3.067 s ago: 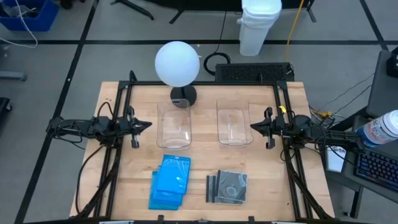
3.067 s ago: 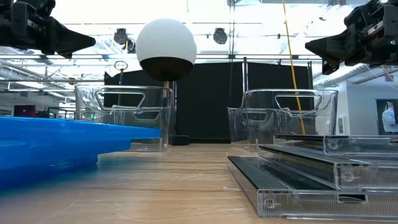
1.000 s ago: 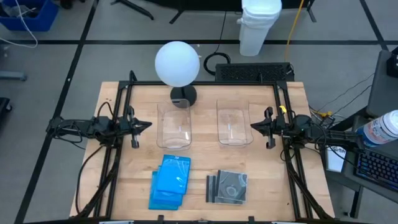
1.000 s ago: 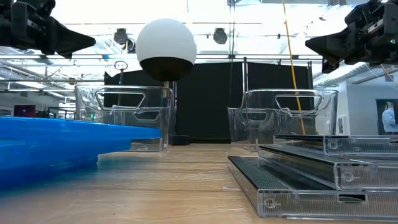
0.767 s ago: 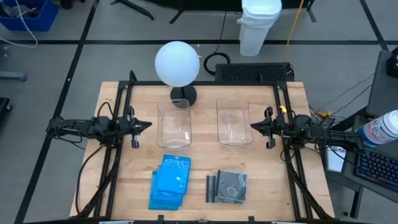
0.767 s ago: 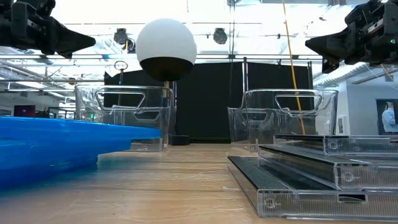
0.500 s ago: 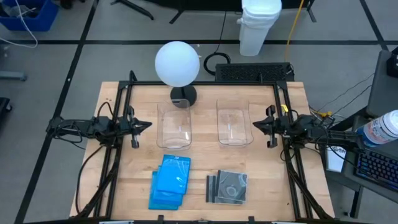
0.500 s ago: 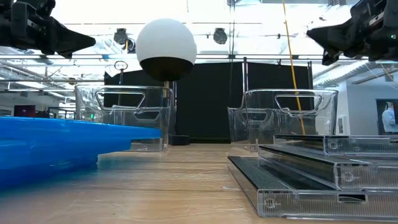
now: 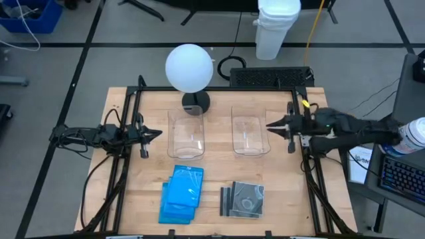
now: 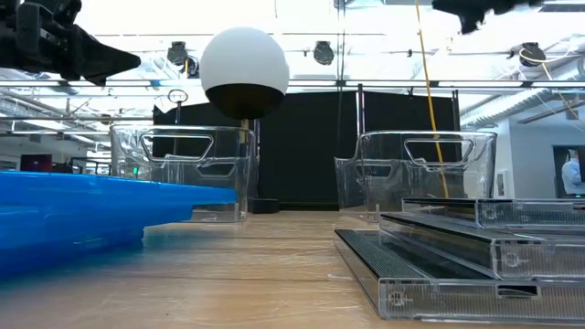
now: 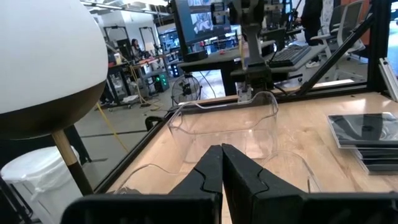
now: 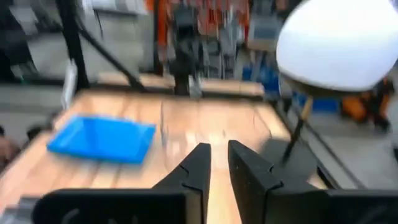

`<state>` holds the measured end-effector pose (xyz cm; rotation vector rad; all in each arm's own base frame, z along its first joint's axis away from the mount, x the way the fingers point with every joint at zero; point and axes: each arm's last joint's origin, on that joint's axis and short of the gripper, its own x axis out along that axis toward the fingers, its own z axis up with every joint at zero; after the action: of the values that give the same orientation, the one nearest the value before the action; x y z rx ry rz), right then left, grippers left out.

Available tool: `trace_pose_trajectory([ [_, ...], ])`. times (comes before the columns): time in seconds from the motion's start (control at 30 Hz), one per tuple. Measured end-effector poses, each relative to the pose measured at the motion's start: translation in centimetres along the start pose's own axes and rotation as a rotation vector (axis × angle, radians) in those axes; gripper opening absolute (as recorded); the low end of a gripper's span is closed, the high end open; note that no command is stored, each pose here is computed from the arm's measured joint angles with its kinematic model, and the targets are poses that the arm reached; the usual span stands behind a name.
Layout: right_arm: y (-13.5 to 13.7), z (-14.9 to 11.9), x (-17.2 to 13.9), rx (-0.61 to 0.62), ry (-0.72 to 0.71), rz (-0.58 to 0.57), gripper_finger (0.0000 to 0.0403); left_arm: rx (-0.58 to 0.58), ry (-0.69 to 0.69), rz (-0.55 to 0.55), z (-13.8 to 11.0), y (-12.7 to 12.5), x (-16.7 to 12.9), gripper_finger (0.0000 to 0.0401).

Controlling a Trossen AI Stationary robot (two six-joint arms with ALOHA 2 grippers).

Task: Pick & place jewel cases by type
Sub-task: Put the black CD case into the right transparent bin

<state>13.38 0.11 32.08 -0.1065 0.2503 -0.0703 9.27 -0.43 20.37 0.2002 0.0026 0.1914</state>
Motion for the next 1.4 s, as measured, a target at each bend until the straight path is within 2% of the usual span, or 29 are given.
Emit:
trace_pose_trajectory([
  [0.2,2.9,4.9,2.7,-0.052,0.3,0.041,0.0052,0.0,-0.001,0.0,0.0,0.0,0.0,0.001],
  [0.33,6.1,5.8,3.7,-0.109,0.516,0.155,0.0041,0.0,0.0,0.0,0.0,0.0,0.0,0.001],
  [0.43,8.5,5.8,3.2,-0.033,0.629,0.24,0.0032,0.0,-0.001,0.0,0.0,0.0,0.0,0.001],
  [0.53,10.7,4.9,2.6,0.058,0.724,0.245,0.0021,0.0,-0.001,0.0,0.0,0.0,0.0,0.001],
  [0.7,14.6,3.6,0.5,0.256,0.794,0.263,0.0008,0.0,-0.001,0.0,0.0,0.0,0.0,0.001],
  [0.83,17.4,1.1,-1.8,0.275,0.788,0.231,0.0002,0.0,-0.001,0.0,0.0,0.0,0.0,0.001],
  [0.97,19.1,-2.1,-3.4,0.248,0.654,0.201,0.0001,0.0,-0.001,0.0,0.0,0.0,0.0,0.001],
  [1.13,19.4,-5.4,-3.2,0.27,0.444,0.092,0.0001,0.0,-0.001,0.0,0.0,0.0,0.0,0.001],
  [1.3,18.8,-8.0,-2.5,0.22,0.415,0.025,0.0011,0.0,-0.001,0.0,0.0,0.0,0.0,0.001],
  [1.4,18.4,-8.7,-2.0,0.2,0.347,-0.033,0.0022,0.0,-0.001,0.0,0.0,0.0,0.0,0.001],
])
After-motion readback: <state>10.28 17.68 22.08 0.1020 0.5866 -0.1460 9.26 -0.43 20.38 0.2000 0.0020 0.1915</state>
